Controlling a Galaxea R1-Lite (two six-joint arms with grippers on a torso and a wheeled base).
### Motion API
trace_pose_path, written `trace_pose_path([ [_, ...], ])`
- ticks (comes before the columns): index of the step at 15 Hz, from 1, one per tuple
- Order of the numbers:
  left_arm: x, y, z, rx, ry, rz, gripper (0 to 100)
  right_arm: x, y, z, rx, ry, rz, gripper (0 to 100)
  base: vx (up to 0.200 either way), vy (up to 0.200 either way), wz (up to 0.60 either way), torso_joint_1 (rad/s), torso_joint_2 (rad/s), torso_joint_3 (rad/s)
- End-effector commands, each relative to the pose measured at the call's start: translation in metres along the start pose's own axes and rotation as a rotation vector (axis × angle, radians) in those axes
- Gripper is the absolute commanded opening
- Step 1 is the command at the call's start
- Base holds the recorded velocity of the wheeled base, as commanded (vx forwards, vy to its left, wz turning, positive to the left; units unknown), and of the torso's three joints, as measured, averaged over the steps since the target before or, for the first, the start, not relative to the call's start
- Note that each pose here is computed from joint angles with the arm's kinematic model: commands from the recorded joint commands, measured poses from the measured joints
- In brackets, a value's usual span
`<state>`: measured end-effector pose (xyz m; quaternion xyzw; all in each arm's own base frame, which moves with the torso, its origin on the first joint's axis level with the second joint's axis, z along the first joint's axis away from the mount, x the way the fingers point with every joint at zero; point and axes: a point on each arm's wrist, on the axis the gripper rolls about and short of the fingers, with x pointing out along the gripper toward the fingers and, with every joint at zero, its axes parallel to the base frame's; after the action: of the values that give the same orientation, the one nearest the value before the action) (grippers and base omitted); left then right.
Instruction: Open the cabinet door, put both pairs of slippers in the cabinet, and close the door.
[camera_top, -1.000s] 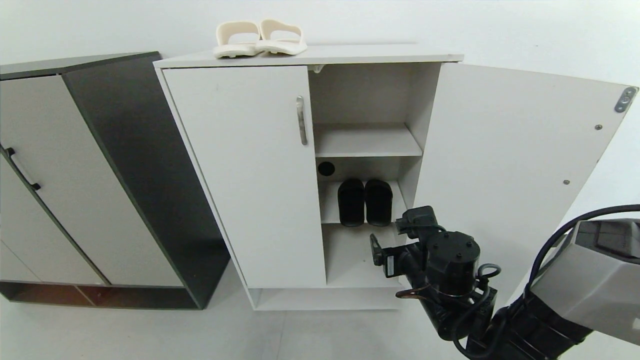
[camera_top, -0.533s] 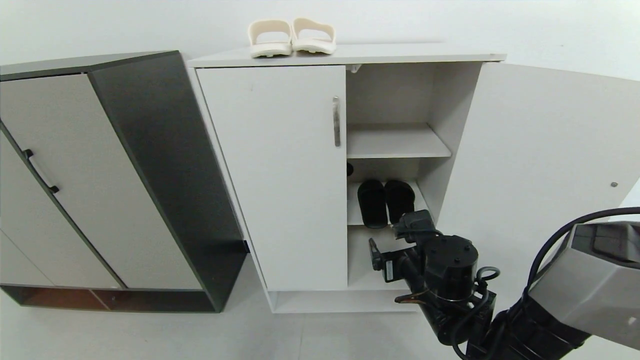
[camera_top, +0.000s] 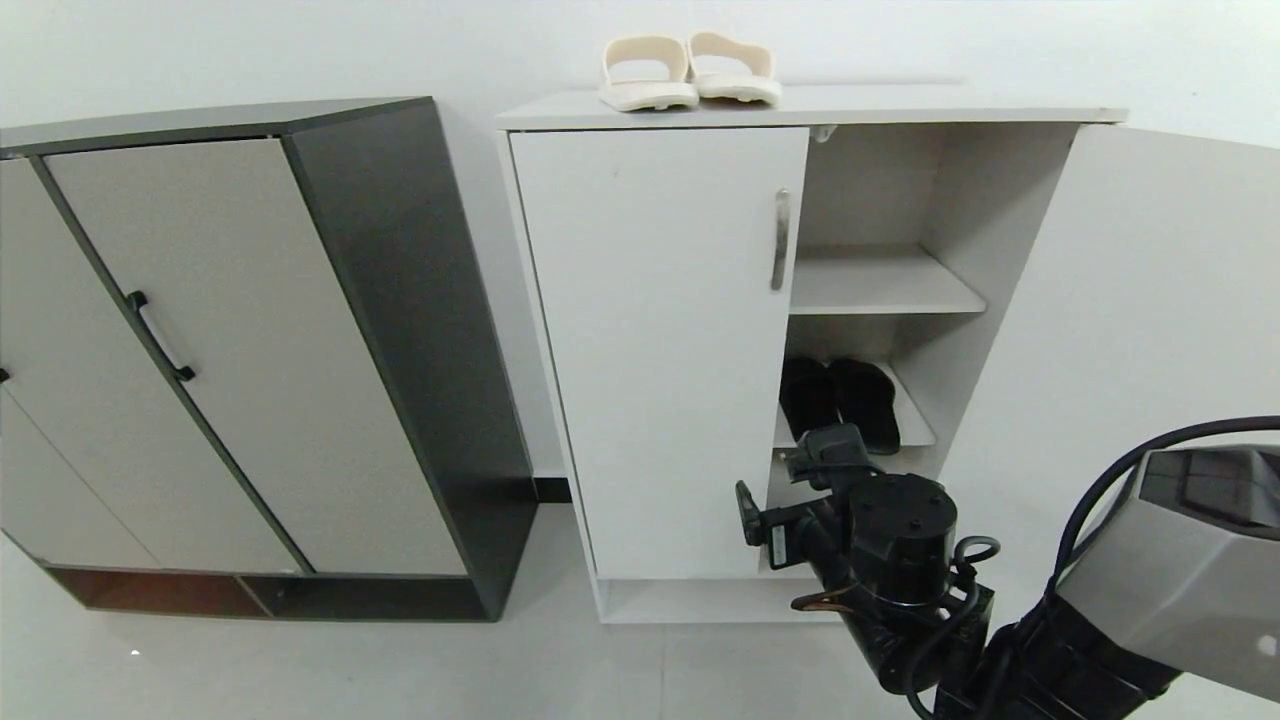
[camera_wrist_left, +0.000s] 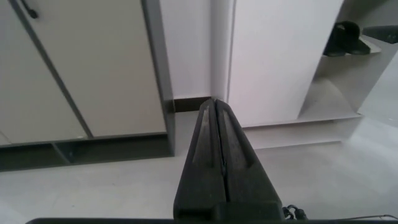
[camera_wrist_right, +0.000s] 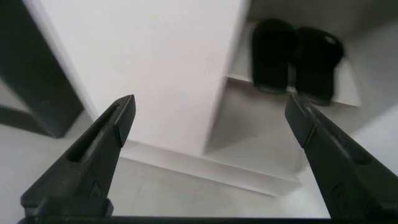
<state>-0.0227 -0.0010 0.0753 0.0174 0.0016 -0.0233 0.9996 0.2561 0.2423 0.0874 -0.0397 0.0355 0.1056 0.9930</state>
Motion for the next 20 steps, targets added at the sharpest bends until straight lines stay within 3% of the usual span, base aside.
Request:
trace_pose_path([
  [1,0.0001,0.0,0.0,0.0,0.002,-0.001,0,0.0005,-0.0001,-0.0017,-0.003,0.004,0.002,100,0.0,0.2,0.0,0.007,0.0,0.002],
  [20,0.0001,0.0,0.0,-0.004,0.002,0.001,0,0.0019,-0.0035,-0.0087,-0.019,0.024,-0.008,100,0.0,0.011,0.0,0.0,0.0,0.0],
])
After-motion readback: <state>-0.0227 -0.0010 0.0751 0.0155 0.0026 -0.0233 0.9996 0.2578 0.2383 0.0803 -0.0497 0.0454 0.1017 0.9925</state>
